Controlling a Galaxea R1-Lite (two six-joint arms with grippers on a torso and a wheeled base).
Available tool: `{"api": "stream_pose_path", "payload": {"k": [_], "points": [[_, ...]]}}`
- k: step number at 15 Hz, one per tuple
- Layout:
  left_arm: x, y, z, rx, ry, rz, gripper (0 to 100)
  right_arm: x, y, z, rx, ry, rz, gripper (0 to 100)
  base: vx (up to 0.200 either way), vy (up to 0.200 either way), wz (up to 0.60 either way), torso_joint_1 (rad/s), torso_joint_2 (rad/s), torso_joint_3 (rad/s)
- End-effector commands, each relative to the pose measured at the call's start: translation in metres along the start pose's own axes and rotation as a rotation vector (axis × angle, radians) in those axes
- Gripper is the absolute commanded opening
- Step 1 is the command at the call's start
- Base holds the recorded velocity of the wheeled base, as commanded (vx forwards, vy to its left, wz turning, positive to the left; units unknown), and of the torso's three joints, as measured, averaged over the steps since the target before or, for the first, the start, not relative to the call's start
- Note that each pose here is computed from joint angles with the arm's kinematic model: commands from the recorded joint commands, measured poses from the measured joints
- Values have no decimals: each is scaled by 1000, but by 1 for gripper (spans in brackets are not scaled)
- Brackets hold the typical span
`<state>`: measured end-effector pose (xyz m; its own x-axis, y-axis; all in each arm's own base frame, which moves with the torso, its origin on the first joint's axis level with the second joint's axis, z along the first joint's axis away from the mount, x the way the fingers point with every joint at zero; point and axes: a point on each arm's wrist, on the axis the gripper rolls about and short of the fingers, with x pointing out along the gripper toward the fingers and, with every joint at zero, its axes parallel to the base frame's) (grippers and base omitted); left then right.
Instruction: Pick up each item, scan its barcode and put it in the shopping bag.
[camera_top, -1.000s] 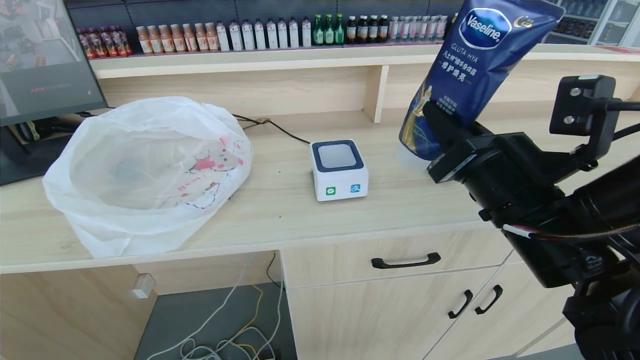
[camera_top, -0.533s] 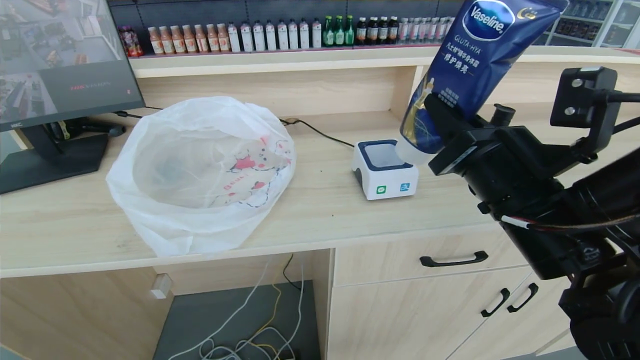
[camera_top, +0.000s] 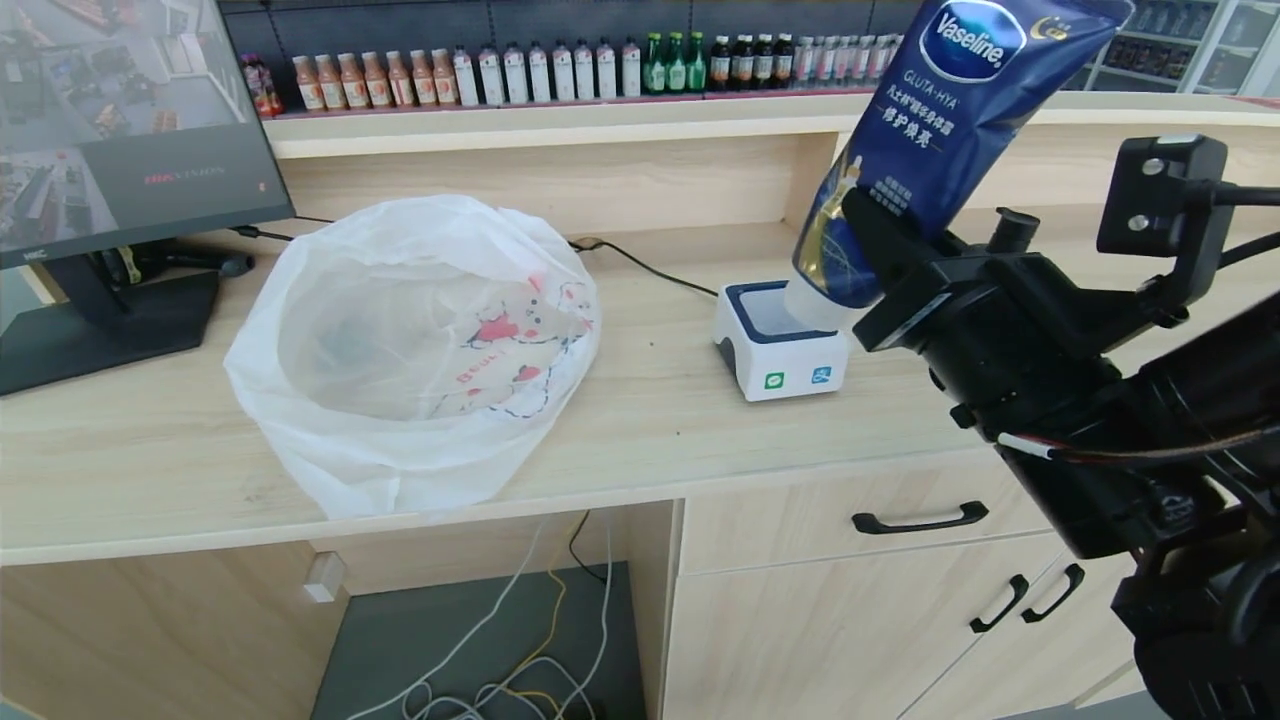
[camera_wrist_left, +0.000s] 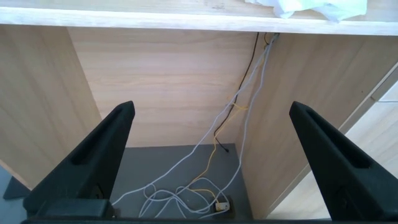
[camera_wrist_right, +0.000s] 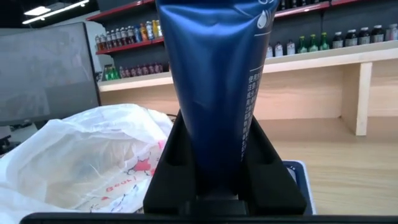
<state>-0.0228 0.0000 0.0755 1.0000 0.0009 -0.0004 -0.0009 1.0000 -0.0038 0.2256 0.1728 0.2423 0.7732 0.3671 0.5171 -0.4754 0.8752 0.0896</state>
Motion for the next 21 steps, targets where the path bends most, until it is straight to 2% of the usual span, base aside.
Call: {"api": "stream_pose_path", "payload": {"k": [1,4,6,11,14,17,21], "points": [[0,0,0,-1,0,1,100,1,1,-2,5,2,48,0,0,0,0,0,0,0],[0,0,0,-1,0,1,100,16,-3,-3,49,-29,132,0,0,0,0,0,0,0],[0,0,0,-1,0,1,100,37,1,-9,146,-66,132,0,0,0,0,0,0,0],[0,0,0,-1,0,1,100,47,0,-34,404,-33,33,0,0,0,0,0,0,0],[0,0,0,-1,0,1,100,47,-2,-38,534,-33,-27,0,0,0,0,0,0,0],[0,0,0,-1,0,-1,100,49,-3,-45,677,15,-118,0,0,0,0,0,0,0],[0,0,0,-1,0,1,100,56,-8,-48,796,12,-183,0,0,0,0,0,0,0]]}}
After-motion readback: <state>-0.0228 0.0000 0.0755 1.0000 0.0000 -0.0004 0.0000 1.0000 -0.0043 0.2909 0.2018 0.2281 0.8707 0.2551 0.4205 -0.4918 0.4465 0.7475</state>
